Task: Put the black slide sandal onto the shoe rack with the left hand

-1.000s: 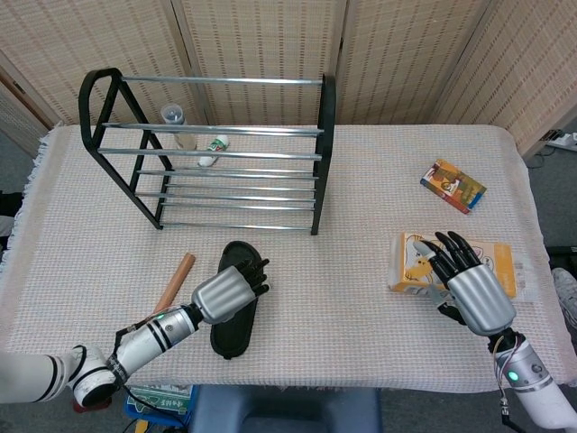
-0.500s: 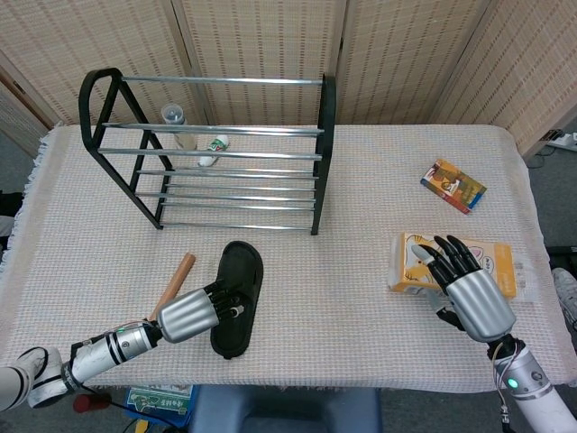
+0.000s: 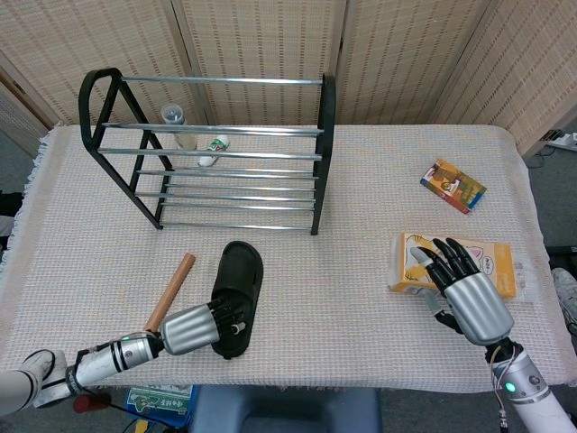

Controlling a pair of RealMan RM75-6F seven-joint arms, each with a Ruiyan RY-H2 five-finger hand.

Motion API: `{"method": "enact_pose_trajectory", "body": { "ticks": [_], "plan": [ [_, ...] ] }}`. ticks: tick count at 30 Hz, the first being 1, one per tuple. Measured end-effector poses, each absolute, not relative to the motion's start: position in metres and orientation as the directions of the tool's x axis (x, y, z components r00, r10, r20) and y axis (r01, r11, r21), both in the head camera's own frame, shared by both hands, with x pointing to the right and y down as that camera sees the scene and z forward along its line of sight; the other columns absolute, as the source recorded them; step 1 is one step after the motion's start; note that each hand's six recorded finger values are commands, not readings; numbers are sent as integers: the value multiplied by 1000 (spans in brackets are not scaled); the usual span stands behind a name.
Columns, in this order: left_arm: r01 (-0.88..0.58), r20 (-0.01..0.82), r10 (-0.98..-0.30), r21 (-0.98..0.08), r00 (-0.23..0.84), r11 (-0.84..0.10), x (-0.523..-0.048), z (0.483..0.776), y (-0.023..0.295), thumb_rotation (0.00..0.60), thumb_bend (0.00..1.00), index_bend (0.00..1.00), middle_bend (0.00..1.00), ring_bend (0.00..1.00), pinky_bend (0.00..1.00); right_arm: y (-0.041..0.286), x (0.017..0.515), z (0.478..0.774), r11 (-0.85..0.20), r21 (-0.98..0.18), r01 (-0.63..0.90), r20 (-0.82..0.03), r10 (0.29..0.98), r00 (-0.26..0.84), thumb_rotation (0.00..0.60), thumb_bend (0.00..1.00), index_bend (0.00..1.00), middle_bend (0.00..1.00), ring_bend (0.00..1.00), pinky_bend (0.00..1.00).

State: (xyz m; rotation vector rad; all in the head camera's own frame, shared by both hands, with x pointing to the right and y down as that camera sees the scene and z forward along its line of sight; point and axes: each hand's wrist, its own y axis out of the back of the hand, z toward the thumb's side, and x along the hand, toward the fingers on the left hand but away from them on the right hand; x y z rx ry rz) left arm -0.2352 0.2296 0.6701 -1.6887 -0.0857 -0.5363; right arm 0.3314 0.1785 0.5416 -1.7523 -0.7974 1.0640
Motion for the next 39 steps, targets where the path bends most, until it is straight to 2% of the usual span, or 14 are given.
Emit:
{"method": "enact_pose_trajectory", "body": {
  "ticks": [16, 30, 39],
  "plan": [
    [369, 384, -168, -923, 908, -111, -201, 674, 238, 600, 137, 188, 174, 52, 239, 179, 340, 541, -375, -924, 74, -318, 862, 394, 600, 544, 0, 141, 88, 58],
    [456, 454, -131, -890, 881, -21, -182, 675, 237, 600, 137, 193, 174, 47, 238, 181, 345, 543, -376, -923, 82, -320, 868, 380, 600, 543, 0, 141, 88, 59],
    [482, 481, -133, -876, 867, -26, -177, 679, 234, 600, 137, 246, 174, 52, 238, 180, 349, 543, -373, -924, 85, -318, 873, 371, 600, 543, 0, 141, 88, 58]
  ]
}}
